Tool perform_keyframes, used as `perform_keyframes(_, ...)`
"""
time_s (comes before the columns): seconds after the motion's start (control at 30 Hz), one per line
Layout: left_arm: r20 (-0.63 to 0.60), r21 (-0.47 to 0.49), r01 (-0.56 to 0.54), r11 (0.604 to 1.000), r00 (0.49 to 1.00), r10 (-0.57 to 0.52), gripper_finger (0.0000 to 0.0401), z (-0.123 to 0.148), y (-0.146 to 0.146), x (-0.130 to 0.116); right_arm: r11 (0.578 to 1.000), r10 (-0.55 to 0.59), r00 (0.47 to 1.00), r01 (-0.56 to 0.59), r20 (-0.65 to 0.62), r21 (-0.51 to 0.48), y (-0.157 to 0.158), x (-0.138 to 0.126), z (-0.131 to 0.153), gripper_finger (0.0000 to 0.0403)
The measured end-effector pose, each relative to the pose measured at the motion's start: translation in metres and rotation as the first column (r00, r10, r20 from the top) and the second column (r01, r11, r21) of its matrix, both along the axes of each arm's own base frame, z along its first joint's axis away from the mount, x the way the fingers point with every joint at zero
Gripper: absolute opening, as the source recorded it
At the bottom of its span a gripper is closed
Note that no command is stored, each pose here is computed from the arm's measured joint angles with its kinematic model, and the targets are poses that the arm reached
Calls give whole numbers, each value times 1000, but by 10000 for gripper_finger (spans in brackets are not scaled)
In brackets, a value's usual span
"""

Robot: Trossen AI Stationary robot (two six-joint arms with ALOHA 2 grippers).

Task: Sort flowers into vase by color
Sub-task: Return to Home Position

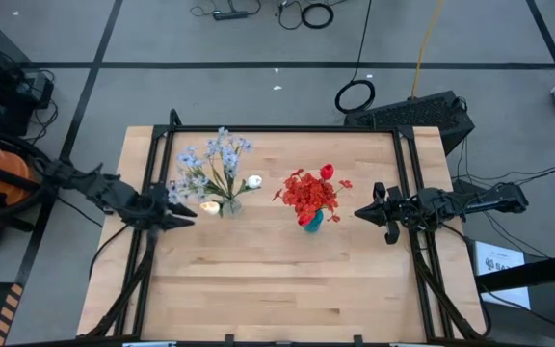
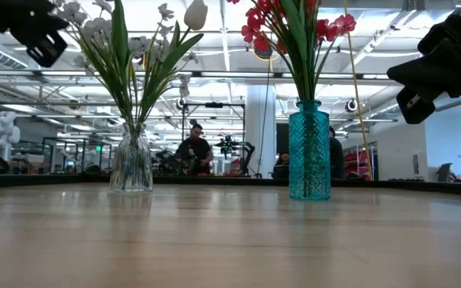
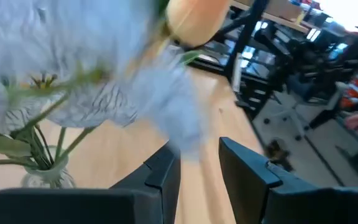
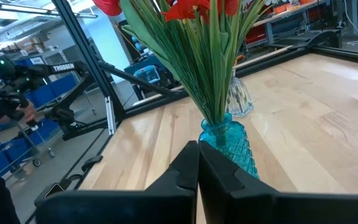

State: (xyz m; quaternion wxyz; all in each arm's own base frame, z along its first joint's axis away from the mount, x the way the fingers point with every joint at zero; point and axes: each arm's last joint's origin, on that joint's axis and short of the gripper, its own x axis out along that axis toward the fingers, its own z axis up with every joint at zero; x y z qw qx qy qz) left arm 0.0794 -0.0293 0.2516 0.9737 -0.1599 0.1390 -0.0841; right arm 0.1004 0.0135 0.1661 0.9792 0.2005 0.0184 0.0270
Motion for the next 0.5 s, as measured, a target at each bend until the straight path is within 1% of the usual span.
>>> perform_keyframes(0.1, 20, 27, -10, 1000, 1000, 9, 114, -16, -2, 5, 1000, 0, 1000, 0, 0, 0, 0, 0, 0, 0)
perform_keyframes(0.2, 25, 44, -28, 999, 999, 27, 100, -30, -1, 7, 1000, 0, 1000, 0, 0, 0, 0, 0, 0, 0)
perform_keyframes(0.27, 27, 66, -46, 997, 999, 44, 82, -37, 0, 7, 1000, 0, 1000, 0, 0, 0, 0, 0, 0, 0)
perform_keyframes(0.33, 69, 97, -55, 994, 996, 48, 58, -40, 2, 6, 1000, 0, 1000, 0, 0, 0, 0, 0, 0, 0)
perform_keyframes(0.43, 136, 169, -80, 982, 989, 57, 14, -43, 6, 4, 1000, 0, 1000, 0, 0, 0, 0, 0, 0, 0)
perform_keyframes(0.5, 170, 197, -99, 975, 983, 65, 7, -43, 8, 3, 1000, 0, 1000, 0, 0, 0, 0, 0, 0, 0)
